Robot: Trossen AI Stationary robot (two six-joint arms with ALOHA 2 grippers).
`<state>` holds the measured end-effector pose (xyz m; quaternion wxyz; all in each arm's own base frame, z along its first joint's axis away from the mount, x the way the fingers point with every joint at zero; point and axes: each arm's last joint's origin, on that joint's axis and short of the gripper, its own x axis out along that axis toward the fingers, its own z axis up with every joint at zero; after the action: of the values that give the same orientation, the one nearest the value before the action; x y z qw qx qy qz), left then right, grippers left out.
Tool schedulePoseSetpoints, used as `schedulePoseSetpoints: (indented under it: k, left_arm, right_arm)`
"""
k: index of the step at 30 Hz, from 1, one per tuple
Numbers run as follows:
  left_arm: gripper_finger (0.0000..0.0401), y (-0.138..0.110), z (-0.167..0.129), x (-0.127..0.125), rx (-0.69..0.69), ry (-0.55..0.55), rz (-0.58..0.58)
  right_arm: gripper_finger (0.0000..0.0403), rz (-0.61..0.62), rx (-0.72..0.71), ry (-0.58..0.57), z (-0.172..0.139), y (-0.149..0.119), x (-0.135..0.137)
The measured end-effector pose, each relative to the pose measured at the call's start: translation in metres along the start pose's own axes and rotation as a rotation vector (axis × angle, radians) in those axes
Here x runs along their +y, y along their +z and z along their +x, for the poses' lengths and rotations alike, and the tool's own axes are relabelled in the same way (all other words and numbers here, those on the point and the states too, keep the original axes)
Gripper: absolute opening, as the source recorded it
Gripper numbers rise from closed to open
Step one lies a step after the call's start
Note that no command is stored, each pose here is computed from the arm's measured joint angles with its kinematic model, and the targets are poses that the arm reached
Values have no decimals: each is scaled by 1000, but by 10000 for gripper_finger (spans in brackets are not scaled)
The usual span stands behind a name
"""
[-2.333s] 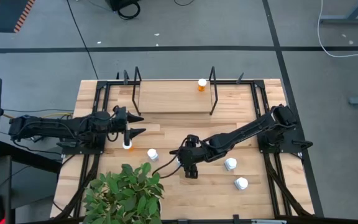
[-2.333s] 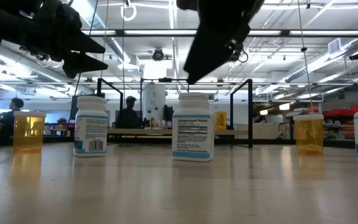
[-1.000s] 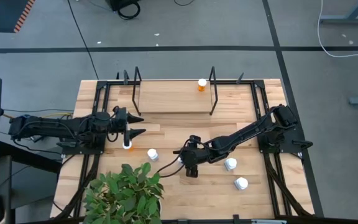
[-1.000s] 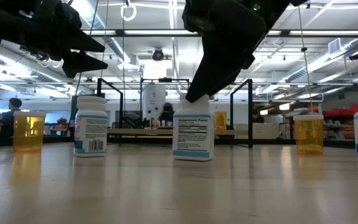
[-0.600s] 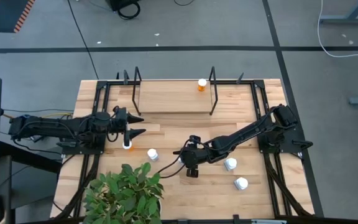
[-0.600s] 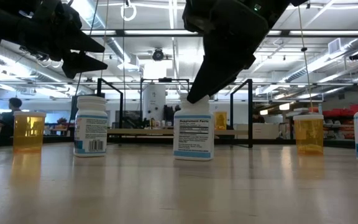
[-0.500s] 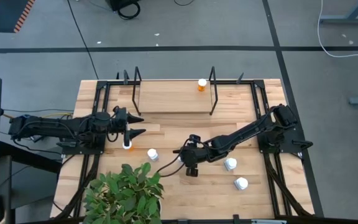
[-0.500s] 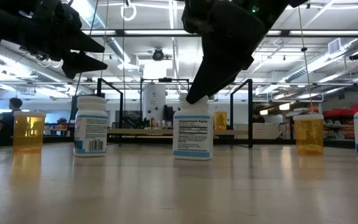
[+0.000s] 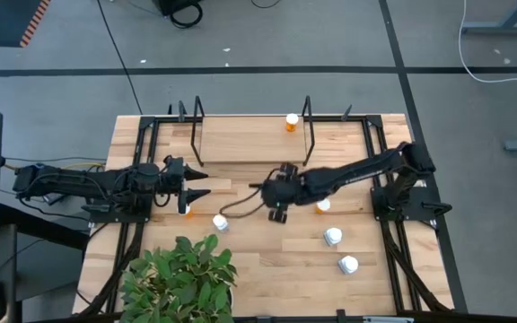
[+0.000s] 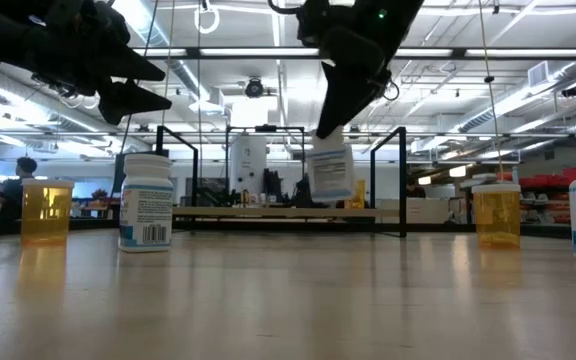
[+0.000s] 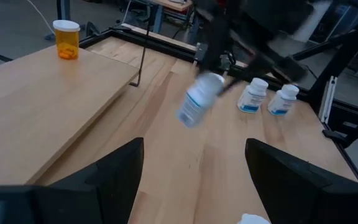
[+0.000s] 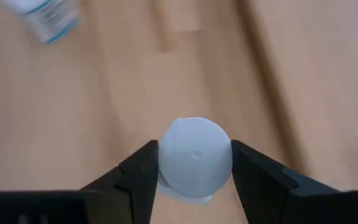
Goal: Pick and place medicine bottles onto shelf by color
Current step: Put the white pill bottle on the shelf
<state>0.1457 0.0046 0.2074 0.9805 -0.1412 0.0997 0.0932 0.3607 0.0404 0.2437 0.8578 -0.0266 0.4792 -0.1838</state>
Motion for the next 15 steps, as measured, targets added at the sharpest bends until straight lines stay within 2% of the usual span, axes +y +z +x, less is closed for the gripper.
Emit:
schedulePoseSetpoints:
  k: [4, 15]
  left_arm:
    - [286, 0, 0, 0, 0, 0, 0]
    - [286, 0, 0, 0, -2, -1, -1]
  right_arm:
    - [193, 47, -9, -63, -9, 6, -31]
    - [193, 229, 24, -208, -1, 10, -110]
